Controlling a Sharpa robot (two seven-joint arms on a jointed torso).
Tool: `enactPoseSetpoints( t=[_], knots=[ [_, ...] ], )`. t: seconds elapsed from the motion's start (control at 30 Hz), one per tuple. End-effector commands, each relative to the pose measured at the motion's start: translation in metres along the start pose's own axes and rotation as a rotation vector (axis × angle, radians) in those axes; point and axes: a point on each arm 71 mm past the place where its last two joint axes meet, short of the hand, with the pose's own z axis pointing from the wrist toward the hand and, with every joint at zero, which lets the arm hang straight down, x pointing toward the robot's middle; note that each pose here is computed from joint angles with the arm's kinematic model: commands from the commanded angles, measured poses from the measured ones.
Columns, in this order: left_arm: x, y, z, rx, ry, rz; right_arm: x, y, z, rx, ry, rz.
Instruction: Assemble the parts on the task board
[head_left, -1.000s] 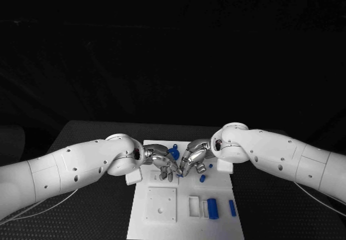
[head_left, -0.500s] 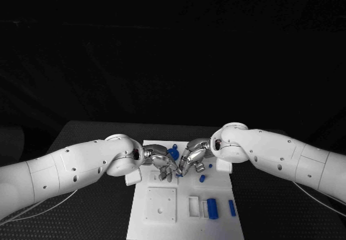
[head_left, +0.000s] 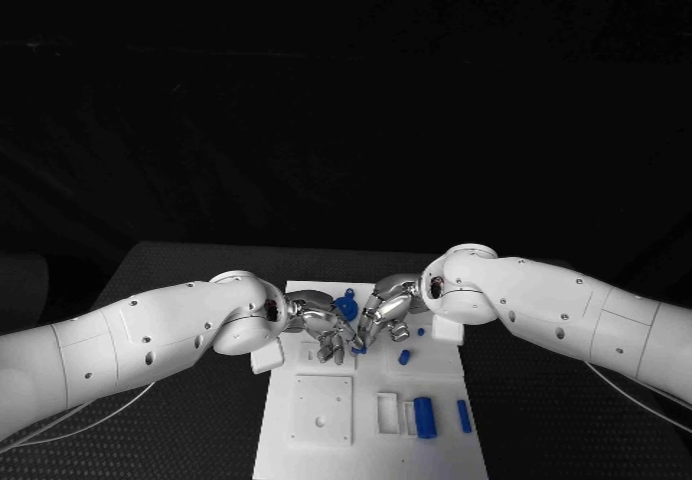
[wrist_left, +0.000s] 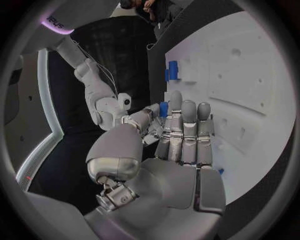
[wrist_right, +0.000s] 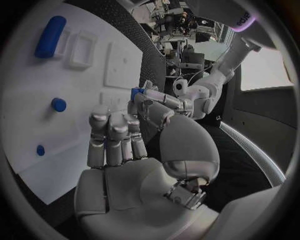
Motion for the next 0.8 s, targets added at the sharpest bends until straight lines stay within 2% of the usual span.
enactPoseSetpoints(
  t=[0.03,0.13,0.27,0.43,0.5,0.53,0.63,0.7,0.8],
  knots=[
    [-0.0004,-0.0096,0.0009,0.053,-0.04,-0.043,-0.004,-0.004,-0.001,-0.006,-0.056,0.031],
    [-0.0026,-0.0073,-0.0002,0.038,-0.071,-0.04,-0.009,-0.007,-0.004,-0.008,-0.11,0.051],
    [-0.0045,-0.003,-0.0016,0.014,-0.098,-0.024,-0.02,-0.014,-0.01,-0.024,-0.221,0.092],
    [-0.0049,0.0029,-0.0036,-0.039,-0.149,0.028,-0.045,-0.03,-0.026,-0.058,-0.44,0.168],
    [-0.0053,0.0035,-0.0042,-0.054,-0.177,0.082,-0.053,-0.035,-0.033,-0.07,-0.494,0.178],
    [-0.0055,0.0046,-0.0054,-0.071,-0.198,0.102,-0.058,-0.039,-0.038,-0.078,-0.542,0.186],
    [-0.0067,0.0073,-0.0088,-0.115,-0.251,0.161,-0.071,-0.045,-0.053,-0.103,-0.637,0.183],
    [-0.0085,0.0089,-0.0108,-0.148,-0.296,0.203,-0.077,-0.047,-0.06,-0.115,-0.682,0.158],
    [-0.01,0.0121,-0.014,-0.19,-0.333,0.225,-0.082,-0.048,-0.071,-0.132,-0.74,0.078]
  ],
)
